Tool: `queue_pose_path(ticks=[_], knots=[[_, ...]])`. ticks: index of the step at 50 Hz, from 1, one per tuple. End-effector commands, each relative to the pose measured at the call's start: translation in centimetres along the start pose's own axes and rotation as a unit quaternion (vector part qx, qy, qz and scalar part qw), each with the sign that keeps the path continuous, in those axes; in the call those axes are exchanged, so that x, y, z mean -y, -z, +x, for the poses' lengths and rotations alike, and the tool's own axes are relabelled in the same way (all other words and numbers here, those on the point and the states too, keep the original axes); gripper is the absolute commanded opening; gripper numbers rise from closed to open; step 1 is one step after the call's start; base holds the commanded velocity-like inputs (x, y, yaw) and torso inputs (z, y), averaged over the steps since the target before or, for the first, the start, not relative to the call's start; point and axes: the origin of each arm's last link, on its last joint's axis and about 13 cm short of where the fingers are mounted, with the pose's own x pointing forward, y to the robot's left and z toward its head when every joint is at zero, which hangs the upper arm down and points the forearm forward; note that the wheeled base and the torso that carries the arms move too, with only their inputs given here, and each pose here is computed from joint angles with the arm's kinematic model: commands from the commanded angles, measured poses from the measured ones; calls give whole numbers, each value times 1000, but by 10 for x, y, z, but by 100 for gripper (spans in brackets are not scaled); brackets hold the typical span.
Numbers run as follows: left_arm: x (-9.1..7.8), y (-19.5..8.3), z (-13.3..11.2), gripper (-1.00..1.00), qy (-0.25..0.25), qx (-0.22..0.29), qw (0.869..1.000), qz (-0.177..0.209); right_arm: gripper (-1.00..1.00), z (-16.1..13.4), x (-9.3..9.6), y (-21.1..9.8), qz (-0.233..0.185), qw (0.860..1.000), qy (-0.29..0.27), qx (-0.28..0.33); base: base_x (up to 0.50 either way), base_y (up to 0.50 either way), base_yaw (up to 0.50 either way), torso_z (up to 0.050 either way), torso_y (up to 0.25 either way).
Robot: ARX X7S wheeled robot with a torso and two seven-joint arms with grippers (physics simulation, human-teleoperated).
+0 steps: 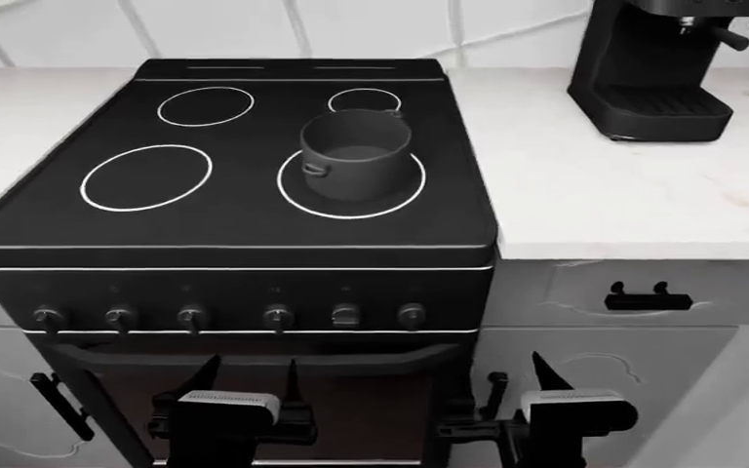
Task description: Frozen meat rests on a plate on the counter. Retrieve the meat and place it in a pot on a burner. Then turn the burner on.
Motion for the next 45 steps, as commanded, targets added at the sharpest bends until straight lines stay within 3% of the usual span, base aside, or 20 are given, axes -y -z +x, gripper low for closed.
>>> queue_pose_path(ticks=[1, 45], knots=[[-1, 1, -1, 100, 3, -6, 1000, 1, 100, -1, -2, 1, -20, 1000, -9, 5, 0, 500, 0, 50, 0], [-1, 2, -2, 100, 1, -9, 1000, 7, 100, -1, -3, 3, -32, 999, -15, 4, 0, 500, 0, 50, 0]])
